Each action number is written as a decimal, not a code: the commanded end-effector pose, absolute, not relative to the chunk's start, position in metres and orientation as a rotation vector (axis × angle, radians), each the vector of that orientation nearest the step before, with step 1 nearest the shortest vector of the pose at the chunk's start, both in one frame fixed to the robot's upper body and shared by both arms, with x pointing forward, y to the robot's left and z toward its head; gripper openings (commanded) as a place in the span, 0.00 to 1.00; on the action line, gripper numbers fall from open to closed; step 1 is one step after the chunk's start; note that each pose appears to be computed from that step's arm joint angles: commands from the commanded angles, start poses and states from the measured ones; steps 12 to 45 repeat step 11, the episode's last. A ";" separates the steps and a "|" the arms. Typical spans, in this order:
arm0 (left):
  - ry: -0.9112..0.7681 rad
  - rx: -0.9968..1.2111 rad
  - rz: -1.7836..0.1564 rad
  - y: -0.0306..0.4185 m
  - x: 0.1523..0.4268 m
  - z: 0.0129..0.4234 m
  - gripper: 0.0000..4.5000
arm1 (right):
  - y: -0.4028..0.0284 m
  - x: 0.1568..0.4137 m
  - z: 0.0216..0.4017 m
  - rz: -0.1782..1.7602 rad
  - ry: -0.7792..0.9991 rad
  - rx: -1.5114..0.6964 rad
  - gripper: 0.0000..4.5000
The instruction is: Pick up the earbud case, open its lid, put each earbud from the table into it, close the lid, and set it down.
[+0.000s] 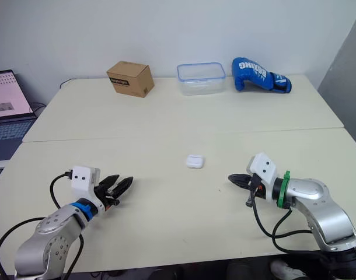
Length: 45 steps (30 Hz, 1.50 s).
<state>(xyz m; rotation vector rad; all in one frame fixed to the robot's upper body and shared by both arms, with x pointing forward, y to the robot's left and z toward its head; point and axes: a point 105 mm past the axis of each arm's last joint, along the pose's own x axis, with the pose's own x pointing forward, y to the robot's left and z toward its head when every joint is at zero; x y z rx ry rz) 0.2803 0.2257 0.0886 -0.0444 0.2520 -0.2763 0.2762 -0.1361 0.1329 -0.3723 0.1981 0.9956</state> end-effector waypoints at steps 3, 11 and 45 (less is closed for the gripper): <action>0.203 -0.053 -0.344 0.212 0.274 0.099 0.57 | -0.140 0.273 0.144 0.973 0.157 -0.381 0.00; 0.197 -0.070 -0.416 0.201 0.274 0.102 0.57 | -0.142 0.272 0.143 0.962 0.162 -0.381 0.00; 0.197 -0.070 -0.416 0.201 0.274 0.102 0.57 | -0.142 0.272 0.143 0.962 0.162 -0.381 0.00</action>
